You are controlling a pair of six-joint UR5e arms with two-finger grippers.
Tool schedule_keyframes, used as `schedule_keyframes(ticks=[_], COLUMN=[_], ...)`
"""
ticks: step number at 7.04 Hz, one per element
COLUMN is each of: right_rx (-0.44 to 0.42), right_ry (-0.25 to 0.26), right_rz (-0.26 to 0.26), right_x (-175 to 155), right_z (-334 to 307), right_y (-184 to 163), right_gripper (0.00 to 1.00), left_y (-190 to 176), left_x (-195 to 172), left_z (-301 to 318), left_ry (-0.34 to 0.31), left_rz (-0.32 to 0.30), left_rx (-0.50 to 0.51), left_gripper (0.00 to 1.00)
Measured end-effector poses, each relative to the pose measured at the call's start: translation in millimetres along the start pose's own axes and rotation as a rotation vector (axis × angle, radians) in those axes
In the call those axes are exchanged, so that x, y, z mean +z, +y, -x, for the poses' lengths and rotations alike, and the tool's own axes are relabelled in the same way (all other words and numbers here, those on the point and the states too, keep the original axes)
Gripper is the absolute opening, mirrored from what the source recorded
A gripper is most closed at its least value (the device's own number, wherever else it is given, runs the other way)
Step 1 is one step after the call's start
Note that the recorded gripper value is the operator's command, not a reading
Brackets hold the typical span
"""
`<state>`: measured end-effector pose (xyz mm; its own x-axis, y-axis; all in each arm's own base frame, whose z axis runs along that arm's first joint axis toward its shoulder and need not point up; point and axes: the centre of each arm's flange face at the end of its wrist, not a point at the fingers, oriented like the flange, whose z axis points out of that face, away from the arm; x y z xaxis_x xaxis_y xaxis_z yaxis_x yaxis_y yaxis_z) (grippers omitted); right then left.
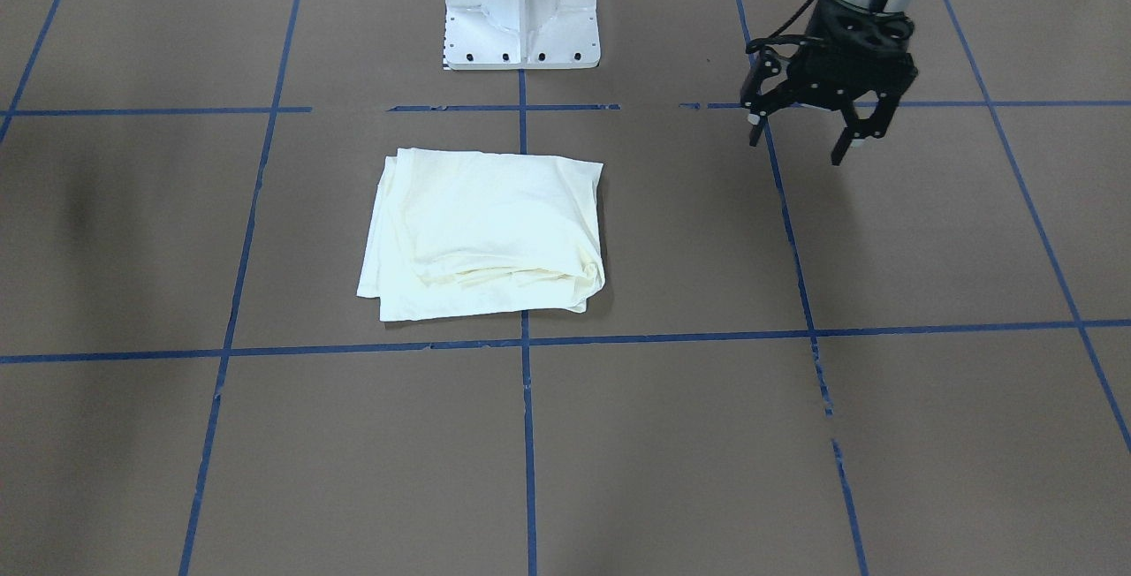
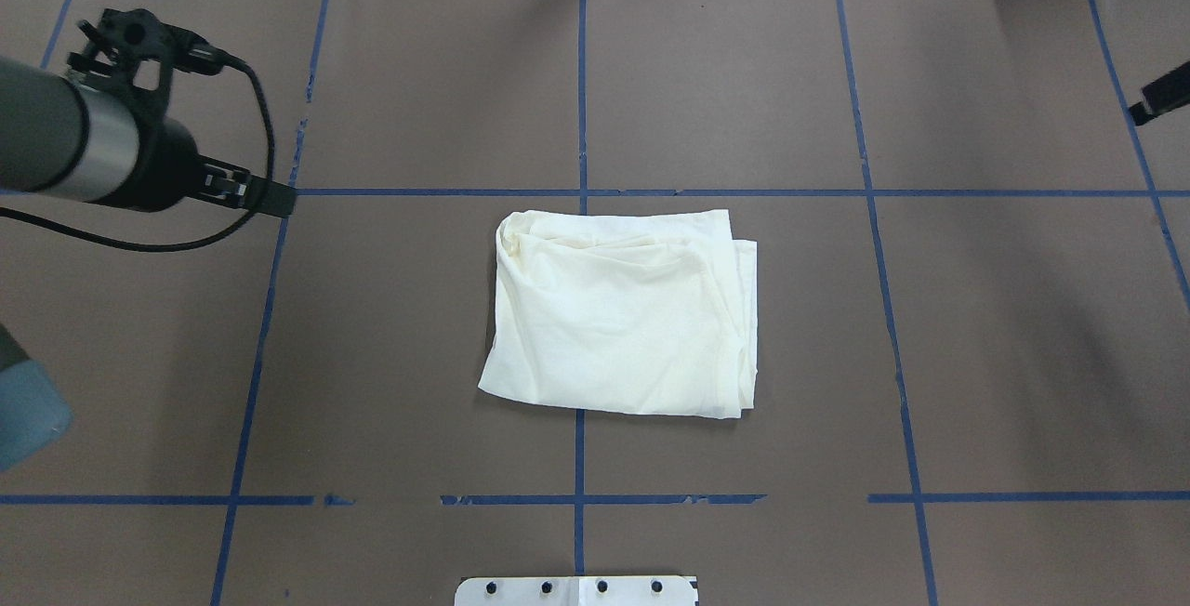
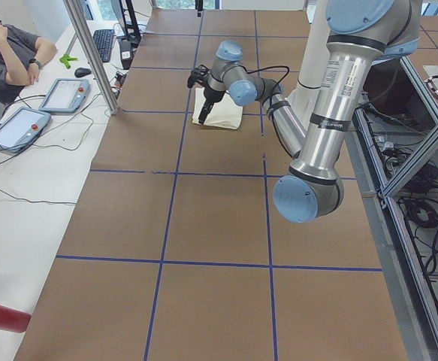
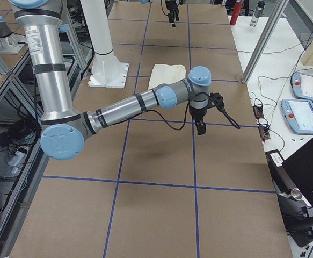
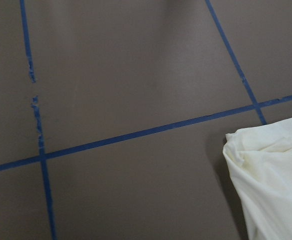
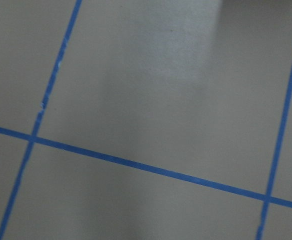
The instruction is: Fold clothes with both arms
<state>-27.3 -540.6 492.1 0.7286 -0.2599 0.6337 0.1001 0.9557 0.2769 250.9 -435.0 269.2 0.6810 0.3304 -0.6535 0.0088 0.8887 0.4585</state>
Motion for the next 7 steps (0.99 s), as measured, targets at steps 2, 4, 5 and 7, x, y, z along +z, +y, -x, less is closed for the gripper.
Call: schedule_keyframes(ticks=[2,4,5,7], right_rx=[-0.005,0.083,0.127,0.166], right_ry=[0.02,-0.008,-0.05,-0.081], right_rz=[0.062,0.121,0.135,0.131], right_x=[15,31,35,33], right_z=[-82,-119,-124,-133], right_y=[74,137,153,168], right_gripper=[1.0,1.0,1.0,1.0], left_y=[16,78,110,159], left_x=[-29,-38,-30,-32], left_z=[126,263,318,402], left_ry=[-0.043,-0.064,-0.084,-0.086], left_rz=[0.063,0.174,0.221,0.255], left_rx=[0.119,0.023,-0.063,-0.099], left_gripper=[1.0,1.0,1.0,1.0])
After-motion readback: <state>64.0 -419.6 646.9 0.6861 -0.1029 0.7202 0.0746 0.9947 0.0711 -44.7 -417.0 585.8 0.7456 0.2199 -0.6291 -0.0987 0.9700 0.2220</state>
